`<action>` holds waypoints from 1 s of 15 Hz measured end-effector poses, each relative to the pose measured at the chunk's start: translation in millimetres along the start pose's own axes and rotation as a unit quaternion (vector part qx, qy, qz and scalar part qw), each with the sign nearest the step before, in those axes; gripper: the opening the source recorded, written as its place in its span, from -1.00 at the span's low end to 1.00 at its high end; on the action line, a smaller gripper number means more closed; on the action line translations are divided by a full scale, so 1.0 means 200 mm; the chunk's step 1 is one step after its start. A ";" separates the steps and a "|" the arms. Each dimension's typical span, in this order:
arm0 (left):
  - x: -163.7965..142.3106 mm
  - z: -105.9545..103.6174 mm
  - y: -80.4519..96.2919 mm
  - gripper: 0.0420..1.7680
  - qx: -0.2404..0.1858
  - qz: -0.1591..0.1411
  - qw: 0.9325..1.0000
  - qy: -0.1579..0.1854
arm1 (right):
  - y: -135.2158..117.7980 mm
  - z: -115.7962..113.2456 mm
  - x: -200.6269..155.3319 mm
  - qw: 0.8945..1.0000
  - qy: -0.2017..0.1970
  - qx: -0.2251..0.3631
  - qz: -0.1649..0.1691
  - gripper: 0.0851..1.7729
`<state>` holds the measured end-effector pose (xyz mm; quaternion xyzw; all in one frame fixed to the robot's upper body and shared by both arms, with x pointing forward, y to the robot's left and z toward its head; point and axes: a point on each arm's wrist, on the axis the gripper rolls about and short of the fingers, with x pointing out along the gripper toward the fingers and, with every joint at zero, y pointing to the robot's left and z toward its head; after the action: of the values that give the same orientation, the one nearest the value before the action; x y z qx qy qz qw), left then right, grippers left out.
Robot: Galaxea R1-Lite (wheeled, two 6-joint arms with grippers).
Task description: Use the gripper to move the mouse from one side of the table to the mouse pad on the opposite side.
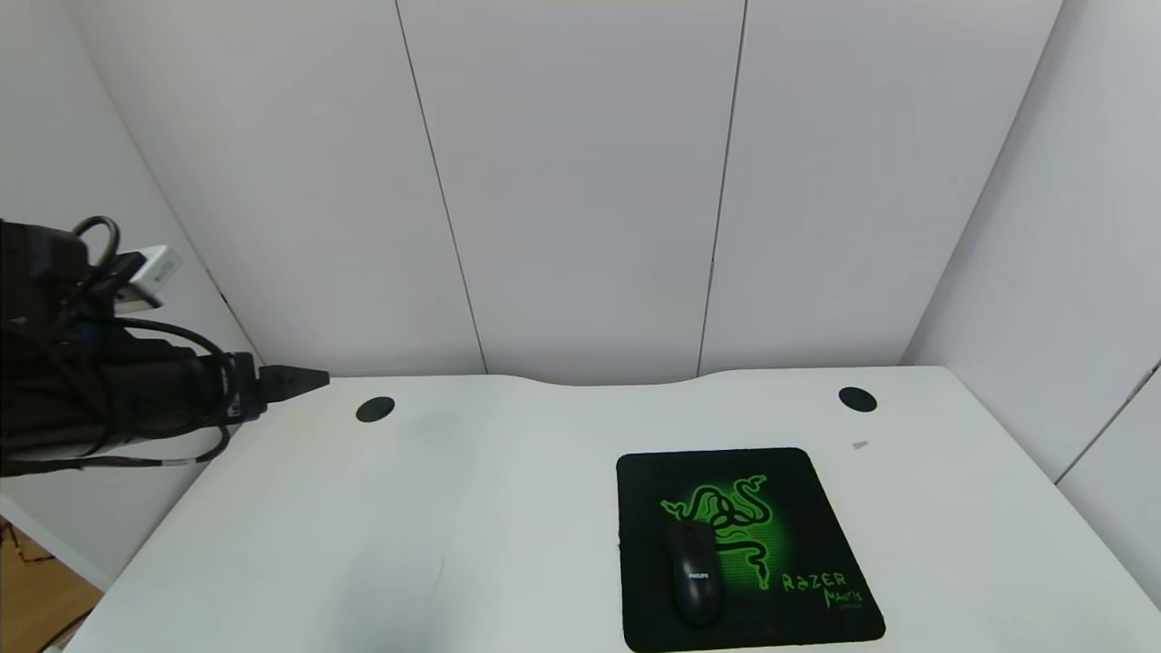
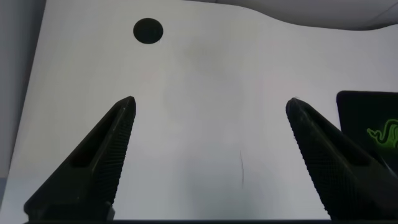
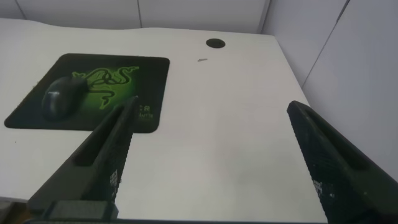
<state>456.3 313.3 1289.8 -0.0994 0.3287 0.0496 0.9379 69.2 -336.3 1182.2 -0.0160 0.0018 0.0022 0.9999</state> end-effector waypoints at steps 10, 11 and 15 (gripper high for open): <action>-1.24 -0.61 0.30 0.94 0.096 -0.079 0.965 -0.231 | 0.00 0.00 0.00 1.000 -0.001 0.000 0.000 0.93; -1.29 -0.65 0.30 0.94 0.100 -0.086 0.960 -0.249 | 0.00 0.00 0.00 1.000 -0.001 0.000 0.000 0.93; -1.45 -0.83 0.32 0.94 0.114 -0.106 0.936 -0.317 | 0.00 0.00 0.00 1.000 -0.001 0.000 0.000 0.93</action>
<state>119.1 331.2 1333.9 -0.0054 0.0055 -0.0594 0.9982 69.2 -336.3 1182.3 -0.0160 0.0010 0.0019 0.9999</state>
